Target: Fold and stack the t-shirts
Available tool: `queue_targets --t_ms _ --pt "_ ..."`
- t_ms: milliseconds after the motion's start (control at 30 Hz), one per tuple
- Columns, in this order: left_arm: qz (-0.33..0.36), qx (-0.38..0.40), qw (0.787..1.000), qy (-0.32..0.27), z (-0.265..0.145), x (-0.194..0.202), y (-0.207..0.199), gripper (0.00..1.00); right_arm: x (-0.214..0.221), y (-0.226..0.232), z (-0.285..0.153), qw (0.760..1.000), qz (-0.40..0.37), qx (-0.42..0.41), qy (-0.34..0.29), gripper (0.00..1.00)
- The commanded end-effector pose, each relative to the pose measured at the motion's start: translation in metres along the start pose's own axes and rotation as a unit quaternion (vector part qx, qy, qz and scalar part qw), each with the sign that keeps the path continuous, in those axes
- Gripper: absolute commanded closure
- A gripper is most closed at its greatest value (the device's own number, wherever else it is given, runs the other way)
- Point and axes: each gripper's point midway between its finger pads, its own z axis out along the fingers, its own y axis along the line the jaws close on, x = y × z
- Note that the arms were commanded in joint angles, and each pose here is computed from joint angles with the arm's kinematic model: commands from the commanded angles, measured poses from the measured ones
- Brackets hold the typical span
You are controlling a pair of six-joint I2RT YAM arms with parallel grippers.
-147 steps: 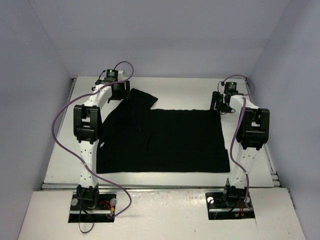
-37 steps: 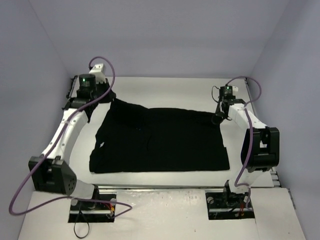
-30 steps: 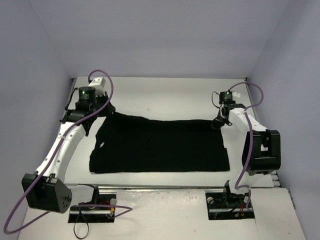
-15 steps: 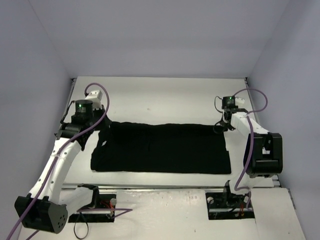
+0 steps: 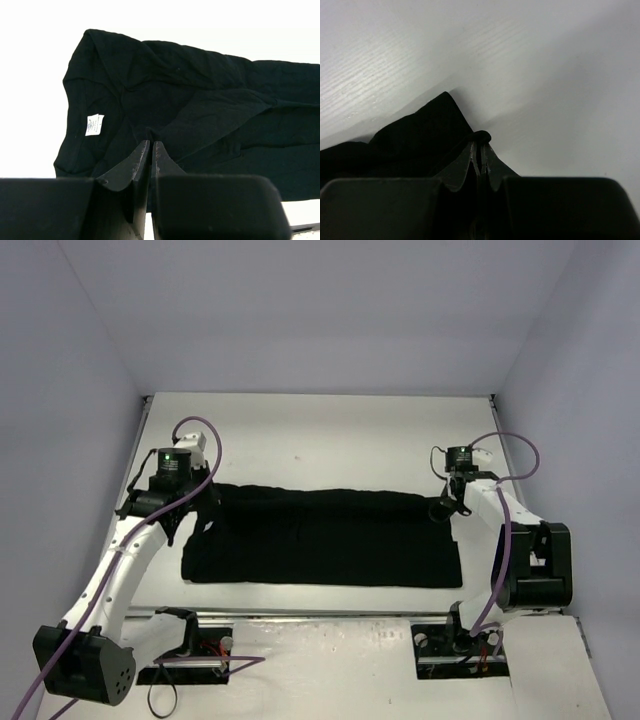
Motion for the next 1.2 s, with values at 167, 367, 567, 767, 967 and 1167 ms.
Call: queue_targets --t_ms 167,367,567,767,967,1167 --pt "-0.008 -0.003 1.0 -0.01 0.009 -0.001 0.002 1.0 0.018 -0.002 0.002 0.999 0.042 0.002 0.019 0.76" --pt "-0.01 -0.001 1.0 -0.006 0.006 0.003 0.001 1.0 0.005 -0.007 -0.024 0.998 0.063 -0.015 -0.018 0.64" --pt "-0.007 -0.002 1.0 -0.003 0.007 0.005 0.003 1.0 -0.034 -0.004 -0.057 0.993 0.07 -0.049 -0.084 0.56" --pt "-0.002 -0.006 1.0 -0.005 0.005 0.004 0.004 1.0 -0.029 0.013 -0.045 0.996 0.025 -0.072 -0.048 0.52" --pt "0.006 -0.009 1.0 -0.017 -0.005 -0.008 0.003 1.0 -0.02 0.016 -0.028 0.998 -0.004 -0.066 -0.023 0.54" --pt "0.009 -0.013 1.0 -0.006 -0.003 0.001 0.006 1.0 -0.018 0.011 -0.02 0.999 -0.01 -0.046 -0.02 0.54"
